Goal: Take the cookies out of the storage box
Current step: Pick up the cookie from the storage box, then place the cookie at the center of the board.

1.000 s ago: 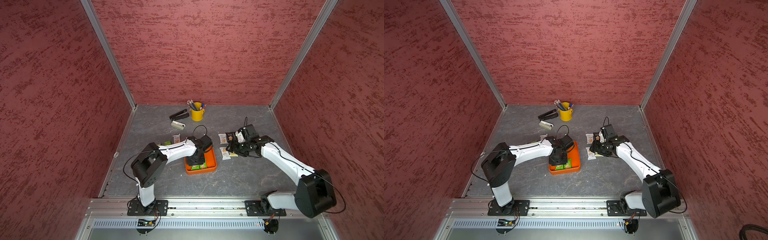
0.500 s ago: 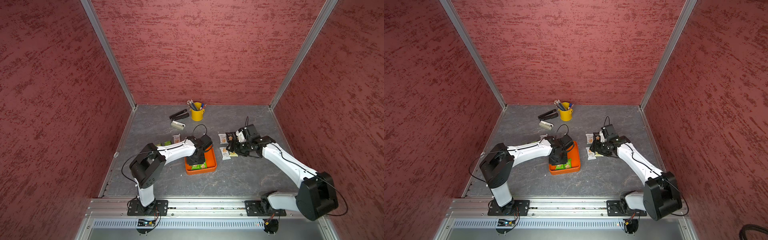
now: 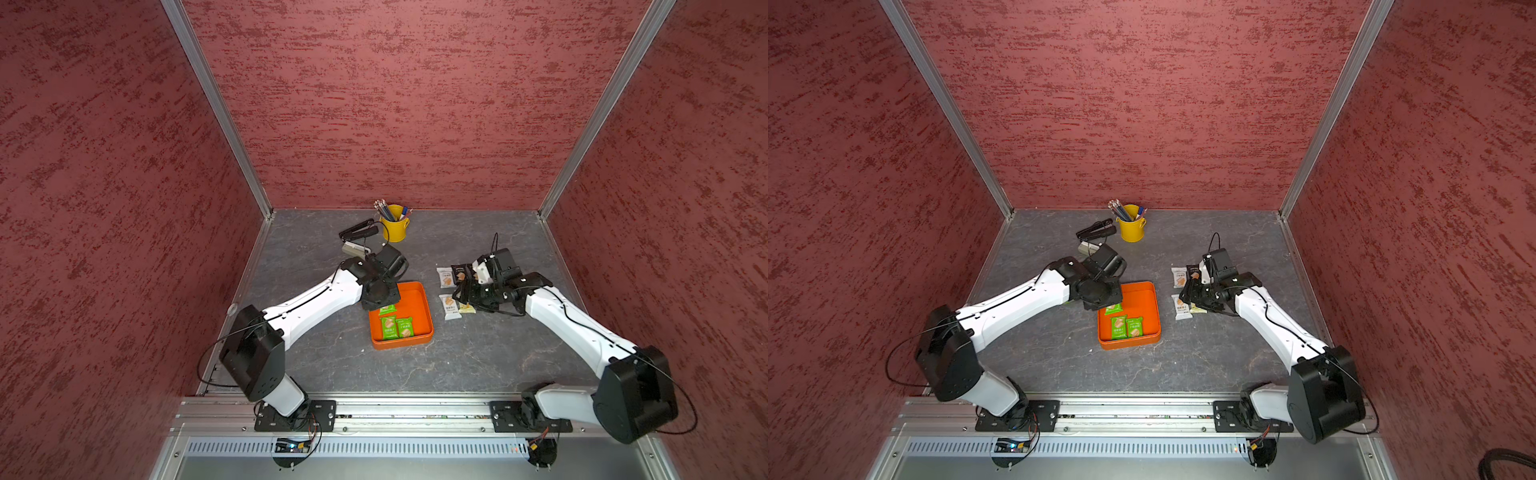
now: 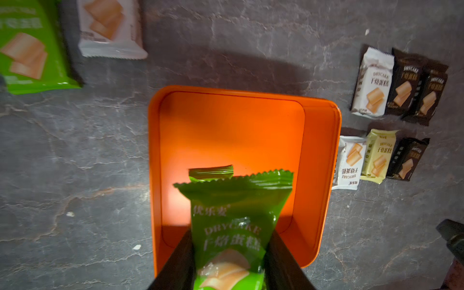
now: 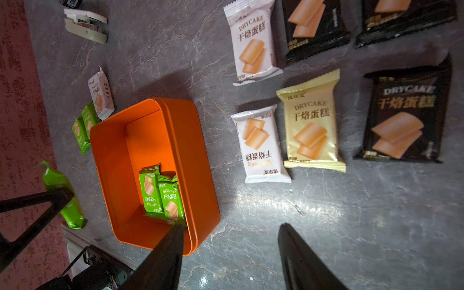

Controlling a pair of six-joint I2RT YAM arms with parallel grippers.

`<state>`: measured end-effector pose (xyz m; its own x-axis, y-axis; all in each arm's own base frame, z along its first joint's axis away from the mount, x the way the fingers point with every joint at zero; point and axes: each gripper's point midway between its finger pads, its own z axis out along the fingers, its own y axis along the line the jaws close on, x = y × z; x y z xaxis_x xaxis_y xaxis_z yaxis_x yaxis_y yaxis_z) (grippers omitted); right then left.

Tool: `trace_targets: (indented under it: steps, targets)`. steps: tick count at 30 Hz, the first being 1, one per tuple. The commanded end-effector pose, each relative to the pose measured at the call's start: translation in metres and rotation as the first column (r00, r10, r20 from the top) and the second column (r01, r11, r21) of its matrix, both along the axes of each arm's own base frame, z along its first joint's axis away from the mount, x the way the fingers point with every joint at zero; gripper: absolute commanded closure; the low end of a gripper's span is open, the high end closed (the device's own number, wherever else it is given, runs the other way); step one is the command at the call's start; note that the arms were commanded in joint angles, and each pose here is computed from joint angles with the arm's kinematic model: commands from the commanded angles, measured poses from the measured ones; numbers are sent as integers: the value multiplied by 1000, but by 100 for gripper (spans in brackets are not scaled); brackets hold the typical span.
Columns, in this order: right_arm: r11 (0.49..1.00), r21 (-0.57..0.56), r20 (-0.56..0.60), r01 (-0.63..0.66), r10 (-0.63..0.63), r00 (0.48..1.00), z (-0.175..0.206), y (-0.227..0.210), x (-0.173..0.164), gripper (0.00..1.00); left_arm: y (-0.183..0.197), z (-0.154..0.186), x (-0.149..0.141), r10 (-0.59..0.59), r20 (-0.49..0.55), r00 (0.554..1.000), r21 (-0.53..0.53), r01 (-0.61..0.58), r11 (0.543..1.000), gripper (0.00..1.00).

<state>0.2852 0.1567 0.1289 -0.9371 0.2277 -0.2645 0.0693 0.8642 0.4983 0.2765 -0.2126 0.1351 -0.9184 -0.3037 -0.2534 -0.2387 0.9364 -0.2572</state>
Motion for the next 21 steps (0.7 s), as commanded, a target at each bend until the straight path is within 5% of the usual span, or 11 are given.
trace_targets:
  steps: [1,13,21]
  targets:
    - [1000,26,13,10,-10,1000,2,3,8,36,33,-7,-8,41,-24,999,35,-40,999,60]
    - [999,19,6,30,-30,1000,3,8,30,36,132,-44,-26,166,-89,982,63,-160,985,60]
    - [999,13,-33,52,-51,998,-2,10,36,36,161,-72,-26,194,-109,975,81,-186,979,60]
